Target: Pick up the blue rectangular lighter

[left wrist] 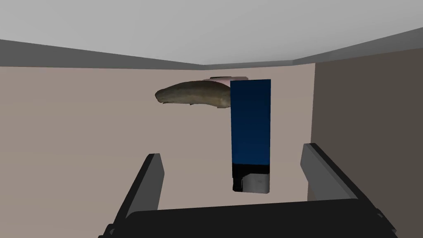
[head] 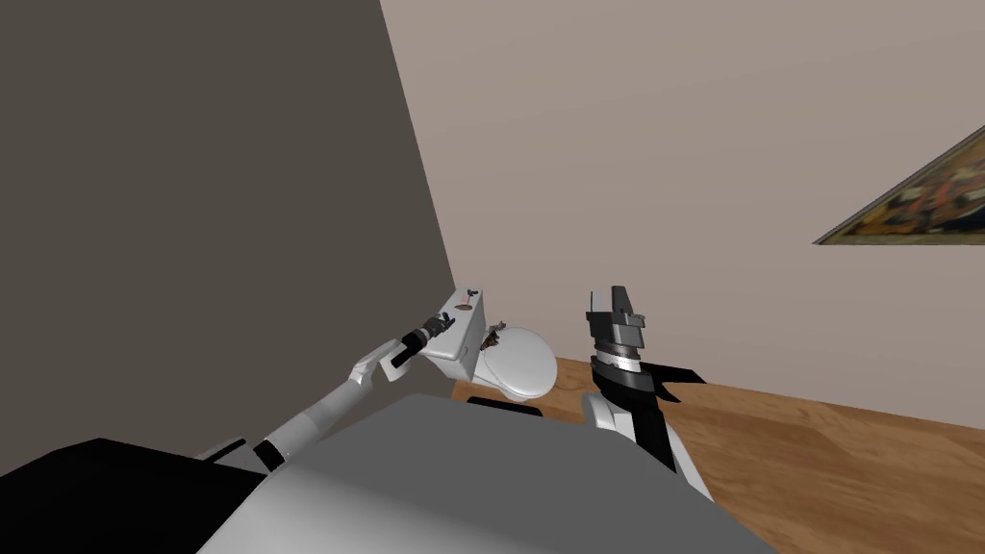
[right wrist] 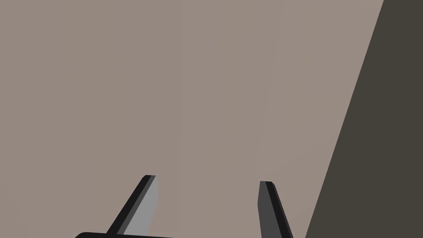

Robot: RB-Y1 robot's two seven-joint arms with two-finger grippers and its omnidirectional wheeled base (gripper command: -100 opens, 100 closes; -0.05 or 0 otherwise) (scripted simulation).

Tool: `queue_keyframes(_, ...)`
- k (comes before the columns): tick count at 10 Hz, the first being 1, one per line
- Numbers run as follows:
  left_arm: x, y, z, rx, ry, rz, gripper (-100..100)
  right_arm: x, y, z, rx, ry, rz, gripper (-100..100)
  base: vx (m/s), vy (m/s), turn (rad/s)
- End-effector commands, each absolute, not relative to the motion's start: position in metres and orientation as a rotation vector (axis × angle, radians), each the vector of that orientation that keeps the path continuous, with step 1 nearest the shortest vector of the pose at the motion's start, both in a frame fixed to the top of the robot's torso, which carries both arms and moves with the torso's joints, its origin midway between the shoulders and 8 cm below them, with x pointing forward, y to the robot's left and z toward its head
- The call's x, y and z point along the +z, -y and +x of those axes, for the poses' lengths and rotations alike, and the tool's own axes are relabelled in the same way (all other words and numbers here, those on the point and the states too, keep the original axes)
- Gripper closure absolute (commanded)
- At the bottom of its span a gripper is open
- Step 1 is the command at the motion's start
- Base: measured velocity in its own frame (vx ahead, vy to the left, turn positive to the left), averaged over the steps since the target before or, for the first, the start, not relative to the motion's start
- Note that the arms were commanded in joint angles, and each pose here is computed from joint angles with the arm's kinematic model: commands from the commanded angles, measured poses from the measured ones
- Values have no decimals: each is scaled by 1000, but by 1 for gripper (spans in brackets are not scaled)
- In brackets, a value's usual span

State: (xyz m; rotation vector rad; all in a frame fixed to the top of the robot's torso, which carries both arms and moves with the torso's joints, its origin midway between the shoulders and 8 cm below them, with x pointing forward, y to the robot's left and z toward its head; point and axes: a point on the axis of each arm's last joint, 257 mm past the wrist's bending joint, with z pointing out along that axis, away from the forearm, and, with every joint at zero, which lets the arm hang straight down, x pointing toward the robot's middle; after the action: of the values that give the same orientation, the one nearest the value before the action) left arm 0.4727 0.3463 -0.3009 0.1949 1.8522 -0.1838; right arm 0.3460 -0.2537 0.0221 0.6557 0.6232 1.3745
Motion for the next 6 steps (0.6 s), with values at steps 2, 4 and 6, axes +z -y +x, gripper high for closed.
queue_keyframes(2, -306, -358, 483, -161, -1859, 183, -100, 22, 254, 346, 1374, -623, 656, 0, -64, 21, -34)
queue_keyframes(4, -295, -351, 504, -172, -1825, 186, -100, 22, 254, 346, 1375, -623, 656, 0, -78, 12, -64)
queue_keyframes(6, -301, -355, 518, -165, -1828, 171, -100, 22, 254, 346, 1374, -623, 656, 0, -51, 22, -39)
